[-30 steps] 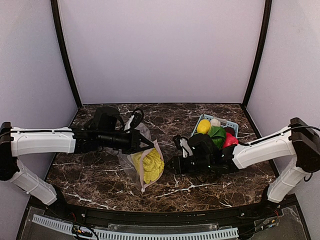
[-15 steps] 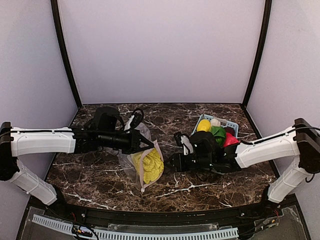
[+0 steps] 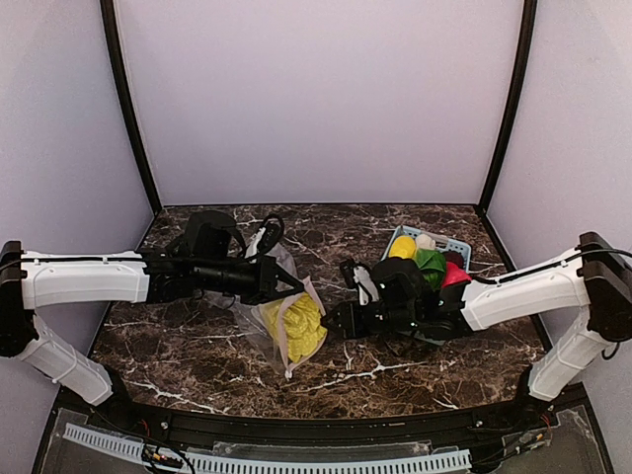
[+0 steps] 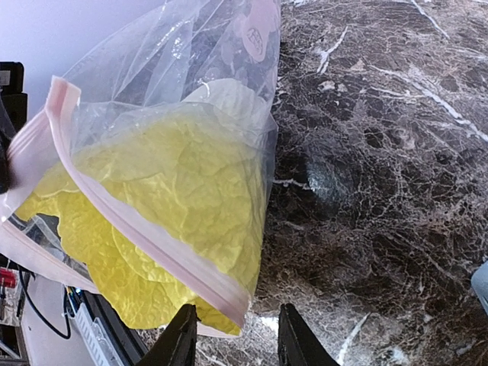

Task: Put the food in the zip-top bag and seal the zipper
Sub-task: Pass from the left arm to the right

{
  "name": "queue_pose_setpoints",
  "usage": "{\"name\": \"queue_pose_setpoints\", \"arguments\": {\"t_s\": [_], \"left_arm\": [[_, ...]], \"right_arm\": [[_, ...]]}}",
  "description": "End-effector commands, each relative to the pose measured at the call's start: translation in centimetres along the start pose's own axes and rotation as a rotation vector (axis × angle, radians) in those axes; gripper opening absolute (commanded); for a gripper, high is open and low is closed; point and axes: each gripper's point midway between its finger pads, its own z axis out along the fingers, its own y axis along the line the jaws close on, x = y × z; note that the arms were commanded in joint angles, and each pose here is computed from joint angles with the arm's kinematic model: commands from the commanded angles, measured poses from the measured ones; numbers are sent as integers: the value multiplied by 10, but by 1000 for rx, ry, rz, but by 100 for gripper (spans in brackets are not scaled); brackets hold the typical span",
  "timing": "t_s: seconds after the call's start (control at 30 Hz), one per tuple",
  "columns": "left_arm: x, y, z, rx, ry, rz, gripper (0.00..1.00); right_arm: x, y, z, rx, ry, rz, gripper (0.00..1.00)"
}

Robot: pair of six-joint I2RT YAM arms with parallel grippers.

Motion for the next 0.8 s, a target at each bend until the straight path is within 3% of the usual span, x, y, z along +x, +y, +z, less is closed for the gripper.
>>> {"name": "queue_pose_setpoints", "arguments": {"t_s": [0.0, 0.33, 0.57, 0.77], "left_arm": [[-8, -14, -11, 29, -20, 31, 1], [-7, -16, -11, 35, -15, 30, 1], [-5, -14, -12, 30, -12, 34, 1], [-1, -1, -16, -45, -1, 57, 2]], "right_arm": [[-12, 6, 6, 15, -24, -34, 35], [-15, 2, 17, 47, -25, -50, 24], [-15, 1, 17, 48, -25, -55, 1], [-25, 12, 6, 27, -49, -71, 0]]}}
